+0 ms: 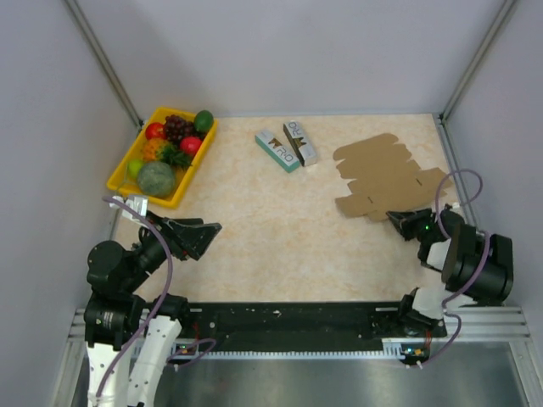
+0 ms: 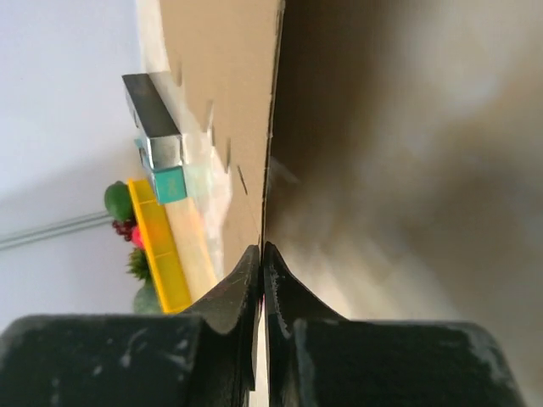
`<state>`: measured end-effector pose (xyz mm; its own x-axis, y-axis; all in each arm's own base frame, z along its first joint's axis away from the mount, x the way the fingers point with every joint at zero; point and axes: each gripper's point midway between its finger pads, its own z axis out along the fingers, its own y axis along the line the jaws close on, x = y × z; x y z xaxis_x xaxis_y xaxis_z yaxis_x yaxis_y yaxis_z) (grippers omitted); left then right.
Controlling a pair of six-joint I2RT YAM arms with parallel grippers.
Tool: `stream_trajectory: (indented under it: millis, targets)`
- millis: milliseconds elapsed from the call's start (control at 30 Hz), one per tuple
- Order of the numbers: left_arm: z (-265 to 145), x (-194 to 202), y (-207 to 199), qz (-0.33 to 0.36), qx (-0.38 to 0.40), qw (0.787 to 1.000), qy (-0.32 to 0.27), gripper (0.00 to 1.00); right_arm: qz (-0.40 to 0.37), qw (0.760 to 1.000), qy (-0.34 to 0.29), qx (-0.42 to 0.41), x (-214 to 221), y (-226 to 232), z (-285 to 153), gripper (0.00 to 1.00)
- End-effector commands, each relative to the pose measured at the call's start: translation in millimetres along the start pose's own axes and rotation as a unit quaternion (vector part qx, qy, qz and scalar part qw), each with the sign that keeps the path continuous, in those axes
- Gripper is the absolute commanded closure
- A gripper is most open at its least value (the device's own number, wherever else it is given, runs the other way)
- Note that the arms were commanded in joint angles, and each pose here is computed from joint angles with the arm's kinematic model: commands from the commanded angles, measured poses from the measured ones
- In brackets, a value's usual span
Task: Fold the paper box
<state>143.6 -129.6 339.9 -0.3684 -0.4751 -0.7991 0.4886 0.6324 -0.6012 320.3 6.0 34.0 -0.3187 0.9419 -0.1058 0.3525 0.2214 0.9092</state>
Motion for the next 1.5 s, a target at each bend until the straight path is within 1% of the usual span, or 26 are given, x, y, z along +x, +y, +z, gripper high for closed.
stream_trajectory:
  millis: [0, 33, 67, 100, 133, 167, 200, 233, 267, 333, 367, 433, 467, 500, 567, 600, 667, 733, 867, 900, 1000, 1133, 1200, 1233, 1367, 1467]
  targets:
    - [1, -12, -11, 0.018, 0.019, 1.000, -0.015, 0.16, -0.112, 0.990, -0.033, 0.073, -30, 23, -17, 1.00]
    - [1, -12, -11, 0.017, 0.019, 1.000, -0.014, 0.15, -0.183, 0.977, -0.087, 0.066, -56, 60, -31, 1.00]
    - [2, -12, -10, 0.017, 0.019, 1.000, -0.014, 0.16, -0.208, 0.970, -0.099, 0.077, -63, 72, -39, 1.00]
    - [3, -11, -10, 0.015, 0.019, 1.000, -0.012, 0.16, -0.204, 0.968, -0.081, 0.124, -58, 64, -51, 1.00]
    - [3, -12, -10, 0.015, 0.021, 1.000, -0.013, 0.16, -0.264, 0.952, -0.110, 0.111, -78, 108, -64, 1.00]
    - [4, -11, -9, 0.014, 0.022, 1.000, -0.012, 0.16, -0.282, 0.946, -0.110, 0.112, -81, 122, -70, 1.00]
    - [5, -11, -9, 0.013, 0.023, 1.000, -0.012, 0.16, -0.288, 0.945, -0.085, 0.131, -74, 125, -76, 1.00]
    - [6, -11, -10, 0.011, 0.026, 1.000, -0.011, 0.16, -0.341, 0.927, -0.101, 0.116, -86, 167, -87, 1.00]
    - [6, -11, -11, 0.011, 0.028, 0.999, -0.010, 0.16, -0.362, 0.921, -0.070, 0.123, -72, 176, -81, 1.00]
    - [7, -10, -11, 0.013, 0.031, 0.999, -0.005, 0.16, -0.413, 0.899, -0.066, 0.129, -62, 210, -89, 1.00]
    - [4, -11, -14, 0.017, 0.033, 0.999, -0.008, 0.16, -0.448, 0.886, -0.030, 0.117, -31, 224, -79, 1.00]
    - [1, -11, -13, 0.021, 0.025, 0.999, -0.008, 0.16, -0.497, 0.860, -0.023, 0.115, -10, 257, -88, 1.00]
    - [-2, -13, -17, 0.028, 0.027, 0.999, -0.012, 0.16, -0.527, 0.845, 0.009, 0.091, 22, 271, -87, 1.00]
    - [-5, -14, -18, 0.035, 0.026, 0.999, -0.014, 0.16, -0.545, 0.835, 0.016, 0.071, 36, 295, -90, 1.00]
    - [-13, -17, -21, 0.056, 0.021, 0.998, -0.022, 0.16, -0.590, 0.802, 0.053, 0.070, 66, 301, -101, 1.00]
    - [-16, -19, -21, 0.064, 0.014, 0.998, -0.024, 0.16, -0.624, 0.777, 0.077, 0.029, 103, 322, -110, 1.00]
    - [-25, -22, -20, 0.093, -0.003, 0.995, -0.032, 0.15, -0.669, 0.735, 0.111, 0.018, 132, 322, -124, 1.00]
    - [-30, -26, -18, 0.122, -0.016, 0.992, -0.038, 0.15, -0.704, 0.686, 0.177, -0.048, 179, 323, -143, 1.00]
    - [-35, -34, -15, 0.151, -0.034, 0.986, -0.056, 0.11, -0.725, 0.611, 0.293, -0.122, 223, 292, -164, 1.00]
    - [-33, -33, -20, 0.152, -0.020, 0.987, -0.050, 0.10, -0.733, 0.590, 0.317, -0.121, 228, 274, -162, 1.00]
    - [-12, -28, -37, 0.153, 0.056, 0.987, -0.002, 0.06, -0.737, 0.546, 0.368, -0.152, 240, 249, -166, 1.00]
    - [23, -30, -29, 0.147, 0.083, 0.984, 0.052, 0.08, -0.726, 0.507, 0.415, -0.208, 259, 237, -174, 1.00]
    - [30, -38, -33, 0.177, 0.105, 0.978, 0.040, 0.08, -0.711, 0.490, 0.443, -0.241, 270, 233, -183, 1.00]
    - [35, -34, -34, 0.179, 0.126, 0.974, 0.059, 0.08, -0.707, 0.488, 0.449, -0.246, 271, 232, -186, 1.00]
    - [49, -37, -20, 0.215, 0.110, 0.966, 0.090, 0.09, -0.691, 0.477, 0.475, -0.265, 277, 221, -196, 1.00]
    - [61, -52, 3, 0.248, 0.055, 0.964, 0.075, 0.10, -0.691, 0.473, 0.476, -0.269, 275, 217, -201, 1.00]
